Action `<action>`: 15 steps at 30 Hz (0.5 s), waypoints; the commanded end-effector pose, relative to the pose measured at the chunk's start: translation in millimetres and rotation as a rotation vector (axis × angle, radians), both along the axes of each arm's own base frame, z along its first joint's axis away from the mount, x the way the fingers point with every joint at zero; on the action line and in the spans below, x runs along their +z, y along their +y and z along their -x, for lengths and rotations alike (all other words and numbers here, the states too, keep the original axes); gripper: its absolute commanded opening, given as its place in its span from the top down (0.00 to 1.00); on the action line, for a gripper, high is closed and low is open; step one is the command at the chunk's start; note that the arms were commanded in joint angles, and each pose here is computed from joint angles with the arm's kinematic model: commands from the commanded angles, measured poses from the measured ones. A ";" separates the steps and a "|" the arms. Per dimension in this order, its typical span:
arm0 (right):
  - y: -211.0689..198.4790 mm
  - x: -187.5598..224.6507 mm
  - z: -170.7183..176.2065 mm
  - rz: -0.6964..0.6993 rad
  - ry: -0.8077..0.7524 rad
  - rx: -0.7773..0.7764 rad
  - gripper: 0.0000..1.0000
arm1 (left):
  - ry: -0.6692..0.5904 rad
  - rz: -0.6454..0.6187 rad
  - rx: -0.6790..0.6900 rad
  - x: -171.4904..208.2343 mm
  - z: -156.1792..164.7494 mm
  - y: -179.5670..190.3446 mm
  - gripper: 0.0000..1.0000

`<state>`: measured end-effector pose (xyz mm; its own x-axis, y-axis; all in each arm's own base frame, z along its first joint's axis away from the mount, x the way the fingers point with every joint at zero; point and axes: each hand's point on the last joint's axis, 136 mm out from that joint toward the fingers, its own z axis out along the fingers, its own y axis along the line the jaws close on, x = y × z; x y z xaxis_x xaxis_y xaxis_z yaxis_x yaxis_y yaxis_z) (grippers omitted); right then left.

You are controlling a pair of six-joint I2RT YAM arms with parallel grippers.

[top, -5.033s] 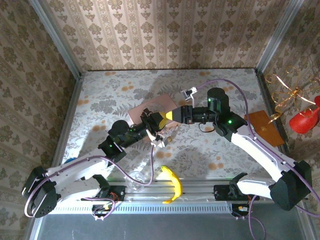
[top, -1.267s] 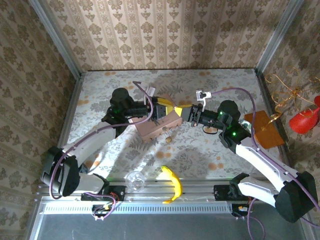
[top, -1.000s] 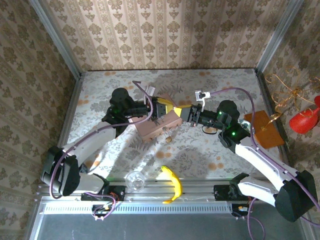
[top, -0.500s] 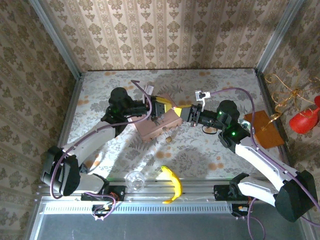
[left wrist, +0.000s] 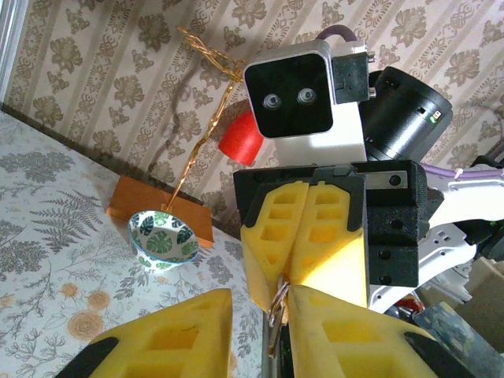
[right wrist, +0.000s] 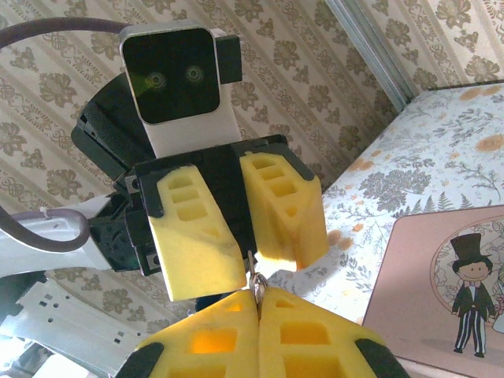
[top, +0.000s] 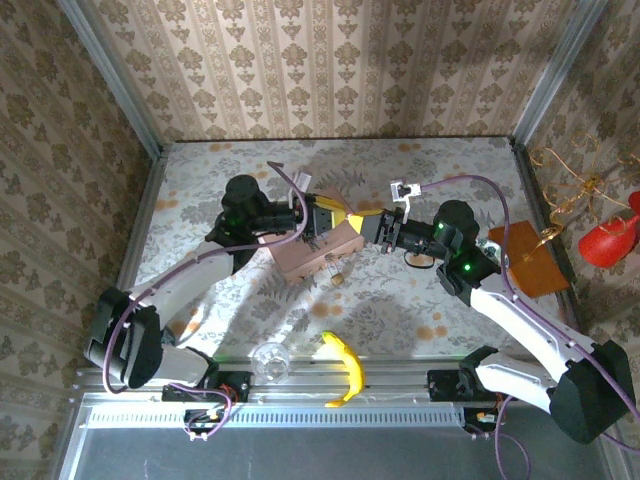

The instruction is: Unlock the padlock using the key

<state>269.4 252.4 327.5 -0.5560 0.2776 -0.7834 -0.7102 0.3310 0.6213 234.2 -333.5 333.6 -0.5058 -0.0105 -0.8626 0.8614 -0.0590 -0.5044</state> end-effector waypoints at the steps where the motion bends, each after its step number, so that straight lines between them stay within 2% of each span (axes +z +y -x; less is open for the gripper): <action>1: 0.6 21.1 0.1 -0.034 -0.059 -0.006 1.00 | -0.021 0.005 -0.035 1.7 6.8 -0.6 0.79; 3: 0.8 20.5 -0.2 -0.033 -0.058 -0.006 1.00 | -0.026 0.006 -0.035 2.4 7.3 -0.2 0.83; 7: 1.1 18.6 -1.1 -0.031 -0.052 -0.007 1.00 | -0.026 0.007 -0.032 2.9 6.8 -0.3 1.00; 11: -0.2 15.5 -2.1 -0.017 -0.042 -0.019 1.00 | -0.034 -0.003 -0.026 3.0 7.8 2.0 1.00; 13: -2.5 10.7 -4.0 0.012 -0.032 -0.040 0.76 | -0.046 -0.029 -0.020 1.8 9.1 3.9 1.00; 15: -6.6 6.6 -3.6 0.053 -0.034 -0.064 0.59 | -0.063 -0.093 0.001 -2.7 10.3 7.4 1.00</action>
